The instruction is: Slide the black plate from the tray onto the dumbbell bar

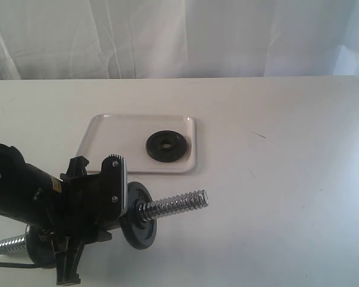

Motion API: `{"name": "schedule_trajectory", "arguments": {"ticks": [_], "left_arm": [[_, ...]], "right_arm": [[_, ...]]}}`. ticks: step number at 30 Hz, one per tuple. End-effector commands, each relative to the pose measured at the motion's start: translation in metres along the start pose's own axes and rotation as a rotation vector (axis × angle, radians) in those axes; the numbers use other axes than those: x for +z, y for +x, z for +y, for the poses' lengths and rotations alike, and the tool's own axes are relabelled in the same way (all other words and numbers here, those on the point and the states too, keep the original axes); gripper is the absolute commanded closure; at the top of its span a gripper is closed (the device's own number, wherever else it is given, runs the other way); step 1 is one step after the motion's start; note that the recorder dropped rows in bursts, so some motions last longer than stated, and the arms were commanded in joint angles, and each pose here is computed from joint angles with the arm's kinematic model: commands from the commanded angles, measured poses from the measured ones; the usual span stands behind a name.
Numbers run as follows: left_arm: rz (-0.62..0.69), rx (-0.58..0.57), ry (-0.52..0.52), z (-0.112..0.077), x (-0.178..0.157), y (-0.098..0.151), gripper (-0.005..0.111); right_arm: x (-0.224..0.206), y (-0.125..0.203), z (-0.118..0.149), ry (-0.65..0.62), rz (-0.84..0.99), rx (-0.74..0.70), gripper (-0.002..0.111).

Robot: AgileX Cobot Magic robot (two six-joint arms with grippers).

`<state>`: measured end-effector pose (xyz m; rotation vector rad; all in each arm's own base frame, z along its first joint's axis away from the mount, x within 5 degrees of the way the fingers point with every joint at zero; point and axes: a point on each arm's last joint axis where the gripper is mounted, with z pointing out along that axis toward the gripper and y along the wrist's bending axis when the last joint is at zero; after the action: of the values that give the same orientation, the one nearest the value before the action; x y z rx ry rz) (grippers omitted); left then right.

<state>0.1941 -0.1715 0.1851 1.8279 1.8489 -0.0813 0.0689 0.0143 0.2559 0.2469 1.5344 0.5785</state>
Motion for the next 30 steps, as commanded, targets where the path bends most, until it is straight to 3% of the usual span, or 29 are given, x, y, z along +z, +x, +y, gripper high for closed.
{"name": "schedule_trajectory", "arguments": {"ticks": [1,6,13,19,25,27,30], "left_arm": [[-0.102,-0.051,-0.127,0.013,-0.017,-0.013,0.107],[-0.102,-0.051,-0.127,0.013,-0.017,-0.013,0.107],[-0.101,-0.051,-0.125,0.013,-0.017,-0.013,0.107],[-0.101,-0.051,-0.125,0.013,-0.017,-0.013,0.107],[-0.098,-0.051,-0.119,0.013,-0.017,-0.013,0.107],[-0.098,-0.051,-0.119,0.013,-0.017,-0.013,0.107],[-0.098,-0.051,-0.119,0.013,-0.017,-0.013,0.107]], "right_arm": [[0.034,-0.025,0.018,0.068,0.232,-0.186,0.108],[0.096,-0.041,0.041,0.062,0.567,-0.344,0.108],[0.194,-0.021,0.086,-0.103,0.899,-0.491,0.108],[0.280,0.021,0.116,-0.191,1.028,-0.575,0.108],[0.339,0.064,0.131,-0.261,1.033,-0.666,0.107],[0.350,0.076,0.133,-0.287,1.042,-0.701,0.101],[0.362,0.093,0.132,-0.336,1.077,-0.772,0.074]]}}
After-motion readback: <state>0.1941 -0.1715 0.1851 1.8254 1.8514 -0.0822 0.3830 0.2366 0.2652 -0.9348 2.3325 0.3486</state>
